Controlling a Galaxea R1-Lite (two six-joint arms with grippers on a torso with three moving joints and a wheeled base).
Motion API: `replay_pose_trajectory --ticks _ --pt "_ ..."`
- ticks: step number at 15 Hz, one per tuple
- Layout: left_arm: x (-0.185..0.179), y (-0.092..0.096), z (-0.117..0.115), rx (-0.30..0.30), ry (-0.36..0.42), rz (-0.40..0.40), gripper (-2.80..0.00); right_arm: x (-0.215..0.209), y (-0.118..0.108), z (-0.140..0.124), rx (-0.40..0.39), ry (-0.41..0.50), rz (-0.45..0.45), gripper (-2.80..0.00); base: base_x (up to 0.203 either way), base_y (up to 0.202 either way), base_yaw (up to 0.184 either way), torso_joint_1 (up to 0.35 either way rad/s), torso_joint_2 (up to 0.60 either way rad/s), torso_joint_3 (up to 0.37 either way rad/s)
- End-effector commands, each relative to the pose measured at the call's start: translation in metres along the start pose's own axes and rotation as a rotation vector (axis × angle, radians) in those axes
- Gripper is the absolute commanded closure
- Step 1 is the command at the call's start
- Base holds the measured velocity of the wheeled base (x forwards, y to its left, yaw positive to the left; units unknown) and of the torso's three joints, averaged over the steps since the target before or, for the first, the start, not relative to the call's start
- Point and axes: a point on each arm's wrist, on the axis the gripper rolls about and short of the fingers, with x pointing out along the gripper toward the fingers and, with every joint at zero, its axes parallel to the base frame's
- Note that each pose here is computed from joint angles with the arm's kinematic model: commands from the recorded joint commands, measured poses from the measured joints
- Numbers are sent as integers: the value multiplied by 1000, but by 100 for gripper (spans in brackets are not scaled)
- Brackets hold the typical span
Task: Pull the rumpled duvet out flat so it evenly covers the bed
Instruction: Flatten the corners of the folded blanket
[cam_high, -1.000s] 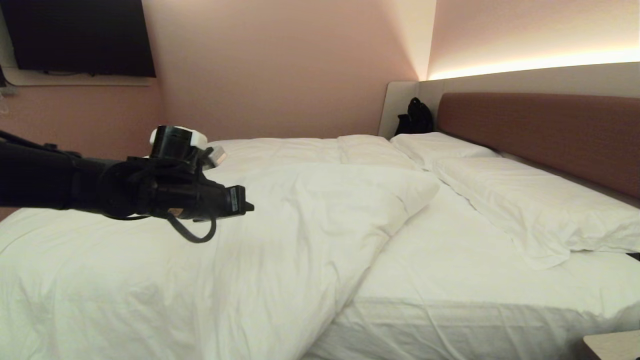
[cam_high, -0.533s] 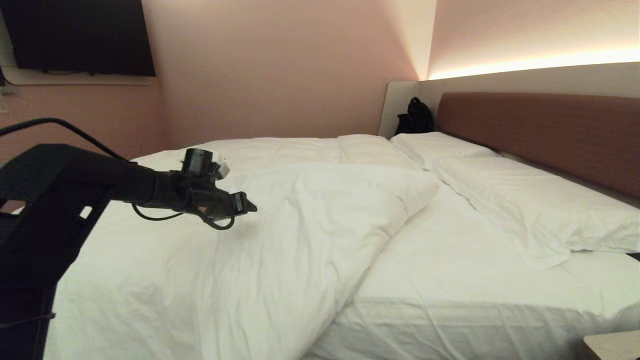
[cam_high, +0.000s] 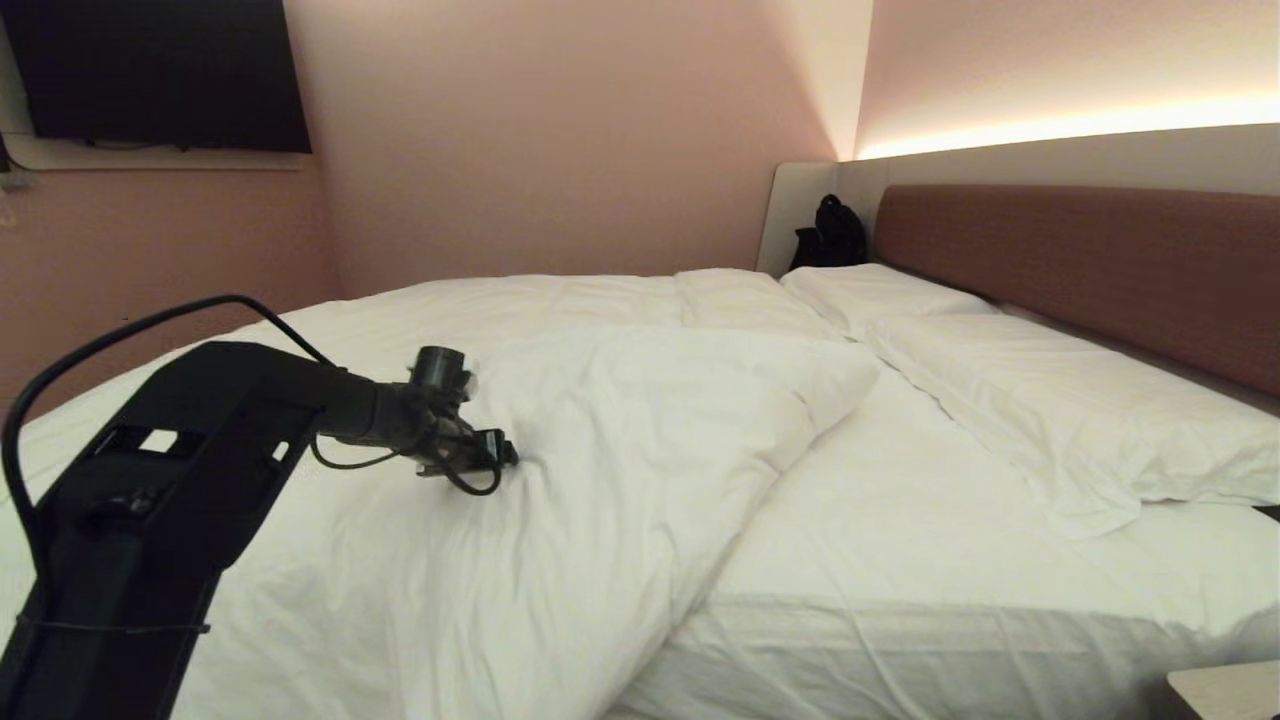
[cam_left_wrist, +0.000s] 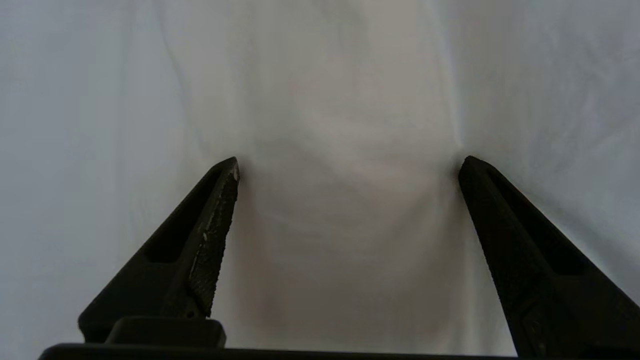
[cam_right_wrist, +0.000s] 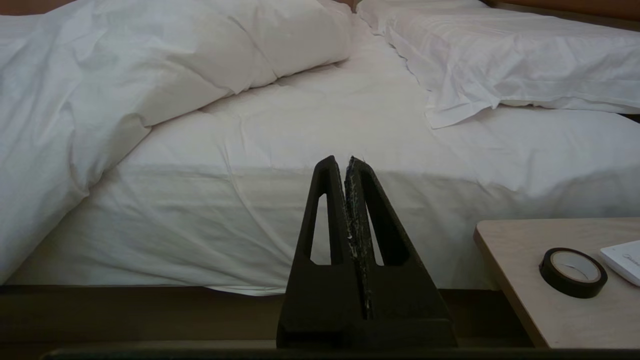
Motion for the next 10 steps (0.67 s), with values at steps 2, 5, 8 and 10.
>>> replay_pose_trajectory --ticks 2,5,8,10 --pt "11 -15 -17 32 42 18 -280 0 0 0 -1 1 1 0 0 0 0 0 0 0" --pt "10 -31 -24 51 58 1 -280 0 0 0 -1 1 1 0 0 0 0 0 0 0" --pt "9 -43 -35 40 88 -6 -280 0 0 0 -1 1 1 0 0 0 0 0 0 0" --pt "9 -45 -37 33 90 -4 -280 0 0 0 -1 1 1 0 0 0 0 0 0 0"
